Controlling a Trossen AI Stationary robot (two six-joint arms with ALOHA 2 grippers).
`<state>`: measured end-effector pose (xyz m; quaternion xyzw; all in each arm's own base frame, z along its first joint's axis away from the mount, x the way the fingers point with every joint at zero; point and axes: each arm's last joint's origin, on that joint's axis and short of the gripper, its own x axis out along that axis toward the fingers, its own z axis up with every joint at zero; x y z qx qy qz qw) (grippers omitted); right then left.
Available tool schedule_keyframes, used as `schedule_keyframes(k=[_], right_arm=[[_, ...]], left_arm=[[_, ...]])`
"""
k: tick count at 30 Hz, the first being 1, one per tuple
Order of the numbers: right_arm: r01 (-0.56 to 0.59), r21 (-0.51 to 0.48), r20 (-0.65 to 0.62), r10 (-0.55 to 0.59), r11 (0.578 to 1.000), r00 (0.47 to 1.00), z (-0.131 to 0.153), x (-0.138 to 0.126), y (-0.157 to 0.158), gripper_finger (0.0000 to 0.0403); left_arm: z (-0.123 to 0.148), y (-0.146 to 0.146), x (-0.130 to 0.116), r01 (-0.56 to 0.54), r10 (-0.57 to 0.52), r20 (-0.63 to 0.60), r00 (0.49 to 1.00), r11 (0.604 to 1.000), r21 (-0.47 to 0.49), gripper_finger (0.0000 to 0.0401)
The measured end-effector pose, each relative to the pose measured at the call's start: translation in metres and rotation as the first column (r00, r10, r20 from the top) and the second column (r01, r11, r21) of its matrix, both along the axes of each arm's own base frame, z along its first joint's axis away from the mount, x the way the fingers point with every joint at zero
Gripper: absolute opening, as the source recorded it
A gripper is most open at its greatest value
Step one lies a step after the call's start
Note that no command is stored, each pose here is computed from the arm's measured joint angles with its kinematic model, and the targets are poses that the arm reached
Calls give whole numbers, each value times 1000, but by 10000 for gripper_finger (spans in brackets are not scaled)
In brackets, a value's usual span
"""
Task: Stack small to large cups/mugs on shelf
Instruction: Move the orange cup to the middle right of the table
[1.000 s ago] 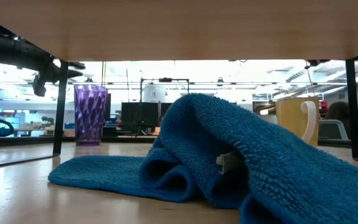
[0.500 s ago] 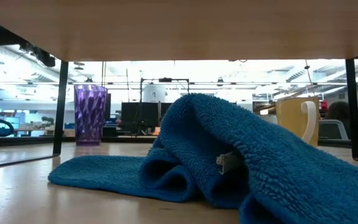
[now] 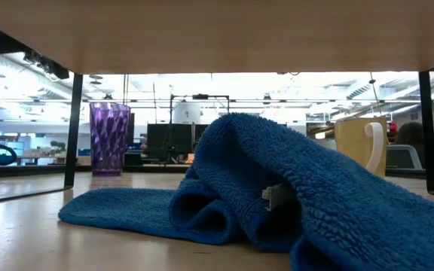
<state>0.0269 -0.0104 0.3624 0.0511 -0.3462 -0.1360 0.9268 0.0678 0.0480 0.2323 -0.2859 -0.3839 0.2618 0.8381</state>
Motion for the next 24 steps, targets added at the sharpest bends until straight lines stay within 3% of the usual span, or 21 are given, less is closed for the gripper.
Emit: schedule_keyframes(k=[16, 24], right_arm=[[-14, 86, -148, 26, 996, 989, 47, 56, -19, 14], [27, 120, -364, 19, 992, 931, 65, 77, -27, 14]], left_arm=[[13, -5, -8, 20, -34, 136, 990, 994, 103, 51], [13, -5, -8, 19, -33, 134, 990, 994, 104, 48]])
